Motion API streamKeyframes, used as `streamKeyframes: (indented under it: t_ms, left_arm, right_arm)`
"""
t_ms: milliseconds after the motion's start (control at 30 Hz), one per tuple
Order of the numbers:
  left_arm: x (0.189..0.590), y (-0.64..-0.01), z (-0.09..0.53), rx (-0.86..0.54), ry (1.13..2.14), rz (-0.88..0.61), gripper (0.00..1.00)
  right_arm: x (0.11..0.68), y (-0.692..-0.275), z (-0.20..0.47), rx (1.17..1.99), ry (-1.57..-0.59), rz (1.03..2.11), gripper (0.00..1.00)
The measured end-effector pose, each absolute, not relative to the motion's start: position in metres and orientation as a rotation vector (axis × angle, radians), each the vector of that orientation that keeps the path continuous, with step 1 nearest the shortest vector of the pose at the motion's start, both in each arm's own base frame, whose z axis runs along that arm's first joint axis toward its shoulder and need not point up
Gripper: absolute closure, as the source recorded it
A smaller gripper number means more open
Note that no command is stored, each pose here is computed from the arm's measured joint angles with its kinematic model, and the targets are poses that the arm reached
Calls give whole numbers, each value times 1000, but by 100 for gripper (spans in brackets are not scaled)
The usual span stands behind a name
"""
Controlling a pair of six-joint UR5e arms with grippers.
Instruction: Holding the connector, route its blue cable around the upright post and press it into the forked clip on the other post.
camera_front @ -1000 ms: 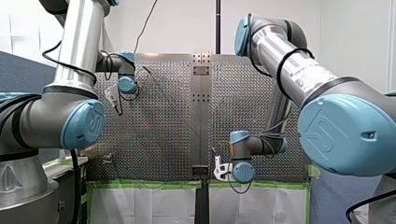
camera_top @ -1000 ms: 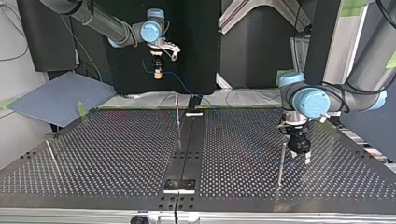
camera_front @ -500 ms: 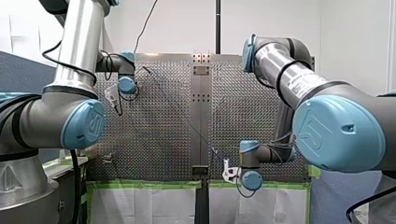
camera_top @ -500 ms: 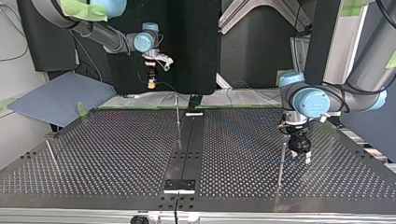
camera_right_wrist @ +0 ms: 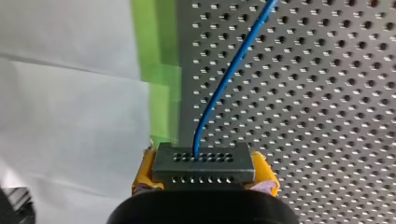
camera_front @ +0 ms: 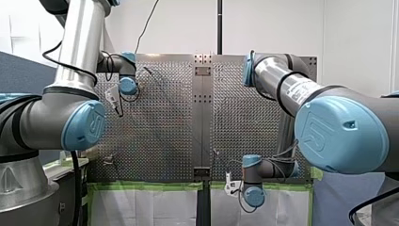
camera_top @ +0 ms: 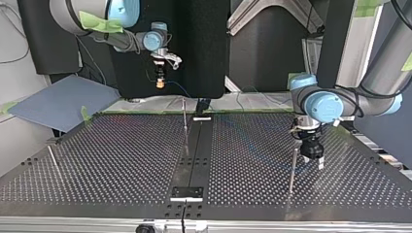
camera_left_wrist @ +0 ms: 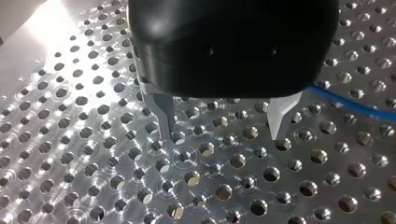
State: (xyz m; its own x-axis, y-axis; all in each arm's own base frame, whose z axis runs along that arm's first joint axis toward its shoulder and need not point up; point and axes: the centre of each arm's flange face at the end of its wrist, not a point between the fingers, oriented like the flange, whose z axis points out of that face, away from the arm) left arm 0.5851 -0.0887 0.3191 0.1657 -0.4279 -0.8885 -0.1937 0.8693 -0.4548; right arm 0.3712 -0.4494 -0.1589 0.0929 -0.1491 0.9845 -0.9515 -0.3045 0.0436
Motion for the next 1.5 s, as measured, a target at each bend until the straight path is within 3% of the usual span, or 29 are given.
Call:
streamKeyframes:
  t_ms: [900,1500]
  left_arm:
    - [584,-89,318,-545,1417,-188,0]
    - [585,-92,319,-542,1417,-233,0]
  right_arm:
    - [322,-375,-286,1760,-1219,1099,100]
    - [329,-386,-238,1767,-1236,1111,100]
